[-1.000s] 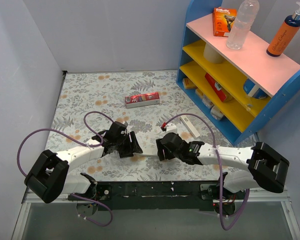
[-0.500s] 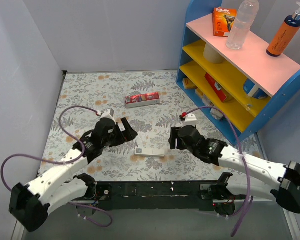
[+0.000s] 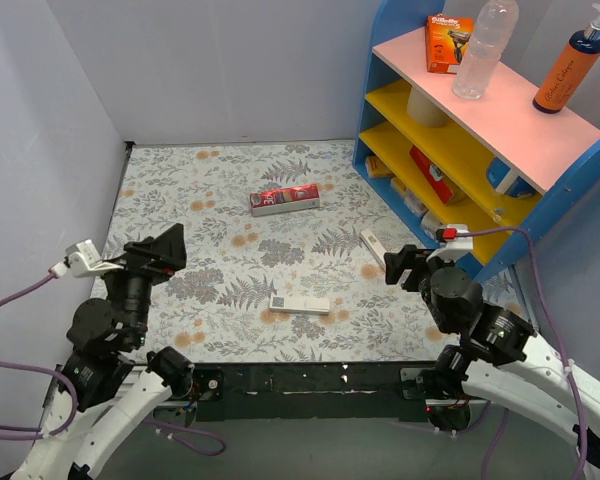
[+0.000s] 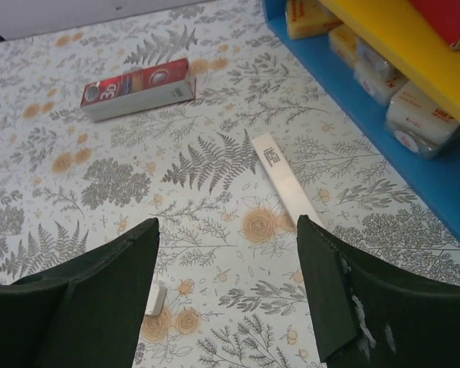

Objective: Load the batteries into the remote control

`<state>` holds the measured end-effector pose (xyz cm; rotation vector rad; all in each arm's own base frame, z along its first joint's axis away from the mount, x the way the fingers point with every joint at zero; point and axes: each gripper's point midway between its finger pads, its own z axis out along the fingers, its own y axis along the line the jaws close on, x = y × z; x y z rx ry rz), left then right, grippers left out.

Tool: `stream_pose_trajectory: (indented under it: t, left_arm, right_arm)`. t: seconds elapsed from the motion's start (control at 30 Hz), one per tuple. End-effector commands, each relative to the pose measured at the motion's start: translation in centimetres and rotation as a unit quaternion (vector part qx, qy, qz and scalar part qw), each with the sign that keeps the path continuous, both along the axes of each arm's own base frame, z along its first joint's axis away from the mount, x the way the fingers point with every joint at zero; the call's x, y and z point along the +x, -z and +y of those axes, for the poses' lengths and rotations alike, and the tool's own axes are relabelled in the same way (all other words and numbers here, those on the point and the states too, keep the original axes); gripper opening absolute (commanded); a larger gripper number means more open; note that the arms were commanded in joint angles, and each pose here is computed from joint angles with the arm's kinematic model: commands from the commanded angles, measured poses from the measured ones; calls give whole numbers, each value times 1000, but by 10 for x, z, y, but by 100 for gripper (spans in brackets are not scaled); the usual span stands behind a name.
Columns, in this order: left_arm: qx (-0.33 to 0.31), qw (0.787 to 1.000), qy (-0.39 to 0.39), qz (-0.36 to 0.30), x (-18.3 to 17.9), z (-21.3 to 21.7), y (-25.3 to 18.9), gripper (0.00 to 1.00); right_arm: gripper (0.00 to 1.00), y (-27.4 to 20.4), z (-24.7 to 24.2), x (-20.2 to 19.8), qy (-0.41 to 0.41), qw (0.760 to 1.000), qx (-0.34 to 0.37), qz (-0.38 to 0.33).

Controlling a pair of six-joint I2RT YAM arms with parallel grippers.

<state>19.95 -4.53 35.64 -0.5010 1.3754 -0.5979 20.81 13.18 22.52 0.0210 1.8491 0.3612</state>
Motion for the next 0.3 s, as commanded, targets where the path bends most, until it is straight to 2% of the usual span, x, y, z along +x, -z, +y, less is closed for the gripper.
stream_pose_trajectory:
  t: [0.0,0.27]
  left_arm:
    - [19,998,-54,-40,-11,29,-19,98]
    - [15,997,-48,-54,-10,25,-19,98]
  right_arm:
    - [79,-13,-25,1,41,998,0,-36]
    - [79,-19,-32,-3,41,998,13,-48]
